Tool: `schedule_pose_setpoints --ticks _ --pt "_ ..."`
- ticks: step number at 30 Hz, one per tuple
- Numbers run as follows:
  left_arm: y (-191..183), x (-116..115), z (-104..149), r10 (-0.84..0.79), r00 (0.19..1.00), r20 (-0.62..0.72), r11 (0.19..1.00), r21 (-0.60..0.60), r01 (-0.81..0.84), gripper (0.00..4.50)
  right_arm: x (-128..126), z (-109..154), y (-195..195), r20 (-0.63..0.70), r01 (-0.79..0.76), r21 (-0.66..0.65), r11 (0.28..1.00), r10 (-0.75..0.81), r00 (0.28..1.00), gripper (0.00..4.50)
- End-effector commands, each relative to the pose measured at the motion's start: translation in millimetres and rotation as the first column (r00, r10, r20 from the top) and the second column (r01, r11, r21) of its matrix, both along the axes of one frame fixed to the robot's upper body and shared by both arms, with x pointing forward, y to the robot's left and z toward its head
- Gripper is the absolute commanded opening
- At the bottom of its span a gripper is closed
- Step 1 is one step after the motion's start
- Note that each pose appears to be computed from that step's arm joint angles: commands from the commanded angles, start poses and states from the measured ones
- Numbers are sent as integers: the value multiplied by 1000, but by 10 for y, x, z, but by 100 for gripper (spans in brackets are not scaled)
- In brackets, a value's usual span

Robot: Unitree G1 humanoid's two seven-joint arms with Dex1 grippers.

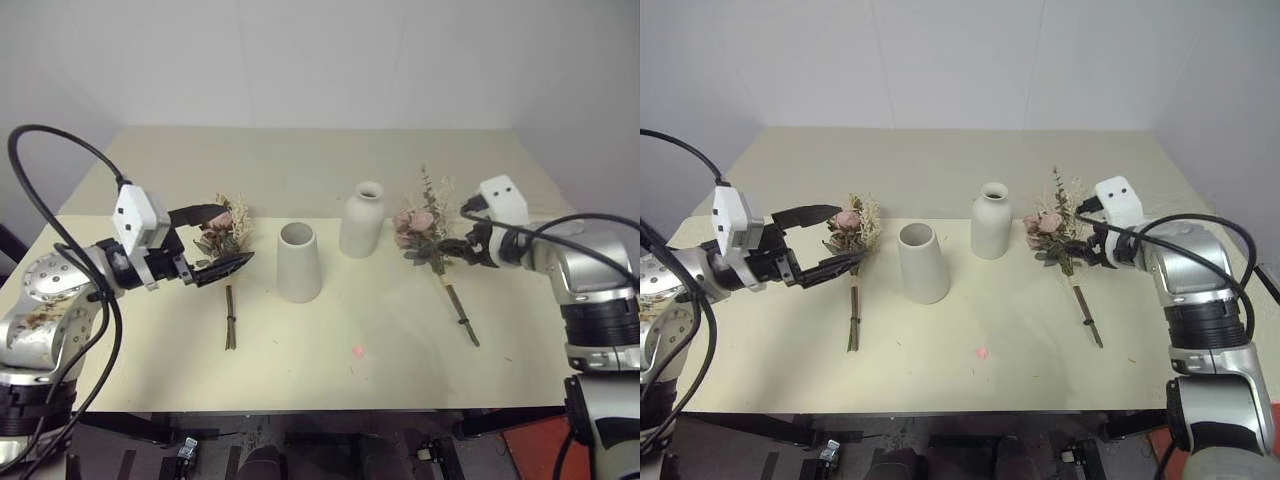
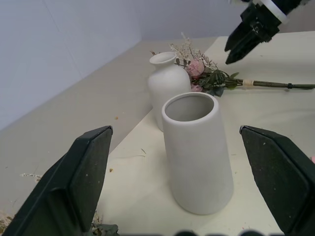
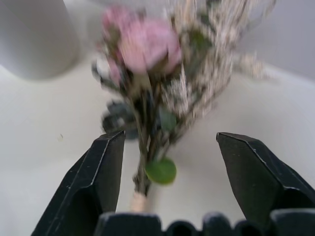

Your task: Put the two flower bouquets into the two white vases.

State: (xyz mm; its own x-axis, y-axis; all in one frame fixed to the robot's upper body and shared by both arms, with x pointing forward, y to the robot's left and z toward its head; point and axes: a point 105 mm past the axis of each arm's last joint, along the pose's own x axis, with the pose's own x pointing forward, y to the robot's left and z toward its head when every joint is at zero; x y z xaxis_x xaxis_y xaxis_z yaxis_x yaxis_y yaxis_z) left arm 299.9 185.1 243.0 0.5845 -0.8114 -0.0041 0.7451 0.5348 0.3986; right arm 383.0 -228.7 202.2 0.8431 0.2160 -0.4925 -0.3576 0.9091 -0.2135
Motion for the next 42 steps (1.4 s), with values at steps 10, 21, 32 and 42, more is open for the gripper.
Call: schedule_pose_setpoints --ticks 10,21,32,42 --pt "-3 -47 54 -1 999 48 1000 5 1 450 -96 -361 -72 -144 2 -2 1000 -3 990 334" --pt "48 -82 0 27 999 31 1000 12 -28 450 82 -503 -58 -184 18 26 1000 -13 983 203" --pt "49 -69 -11 31 999 30 1000 7 -31 450 208 -259 -44 -31 39 1 999 -39 999 8" --pt "53 -56 20 33 998 48 999 14 -34 450 204 1466 366 855 -110 321 941 -238 460 8"
